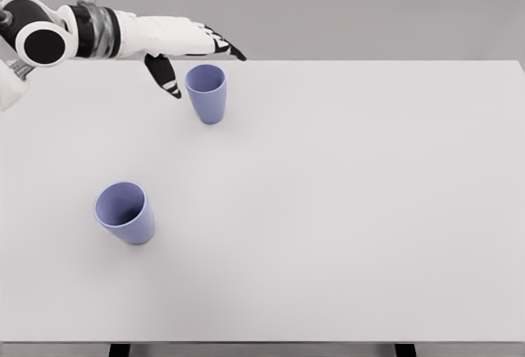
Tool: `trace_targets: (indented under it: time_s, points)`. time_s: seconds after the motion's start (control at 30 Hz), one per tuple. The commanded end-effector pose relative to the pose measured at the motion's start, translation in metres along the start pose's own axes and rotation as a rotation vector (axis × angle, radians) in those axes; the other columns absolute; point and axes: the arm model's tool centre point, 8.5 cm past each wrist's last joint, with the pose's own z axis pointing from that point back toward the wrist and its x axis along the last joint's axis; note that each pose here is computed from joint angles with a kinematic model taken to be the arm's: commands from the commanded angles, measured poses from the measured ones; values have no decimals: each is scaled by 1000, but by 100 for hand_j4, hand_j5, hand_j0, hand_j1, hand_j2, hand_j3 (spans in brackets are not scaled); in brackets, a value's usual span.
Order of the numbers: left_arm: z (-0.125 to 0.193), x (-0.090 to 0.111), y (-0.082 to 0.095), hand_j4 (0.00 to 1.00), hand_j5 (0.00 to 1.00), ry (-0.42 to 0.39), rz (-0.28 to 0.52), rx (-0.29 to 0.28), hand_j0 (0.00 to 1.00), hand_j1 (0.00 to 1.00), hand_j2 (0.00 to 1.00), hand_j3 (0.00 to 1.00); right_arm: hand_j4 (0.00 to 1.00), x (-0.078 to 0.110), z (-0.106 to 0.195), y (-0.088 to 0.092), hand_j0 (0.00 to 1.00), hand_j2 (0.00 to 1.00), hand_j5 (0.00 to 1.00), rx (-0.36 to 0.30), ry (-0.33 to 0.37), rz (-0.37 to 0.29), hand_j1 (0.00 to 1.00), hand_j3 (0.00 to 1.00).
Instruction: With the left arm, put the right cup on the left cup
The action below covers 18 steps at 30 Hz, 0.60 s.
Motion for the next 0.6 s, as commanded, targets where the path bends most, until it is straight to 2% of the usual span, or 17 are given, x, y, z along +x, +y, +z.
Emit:
trace_targets:
  time_s: [0.0, 0.13, 0.23, 0.27, 0.57]
  points:
    - [-7, -8, -3, 100, 100, 2, 27, -4, 100, 100, 100, 100, 100, 0, 0, 0, 100, 100, 100, 0, 0, 0, 100, 100]
    - [-6, -20, -5, 100, 100, 4, 109, 12, 100, 100, 100, 100, 100, 0, 0, 0, 100, 100, 100, 0, 0, 0, 100, 100]
    - [-10, -19, -4, 100, 100, -3, 125, 15, 100, 100, 100, 100, 100, 0, 0, 0, 100, 100, 100, 0, 0, 0, 100, 100]
    - [-10, -26, -7, 100, 100, 10, 150, 15, 100, 100, 100, 100, 100, 0, 0, 0, 100, 100, 100, 0, -1, 0, 100, 100]
    - [-38, -29, -19, 100, 100, 34, 181, -36, 100, 100, 100, 100, 100, 0, 0, 0, 100, 100, 100, 0, 0, 0, 100, 100]
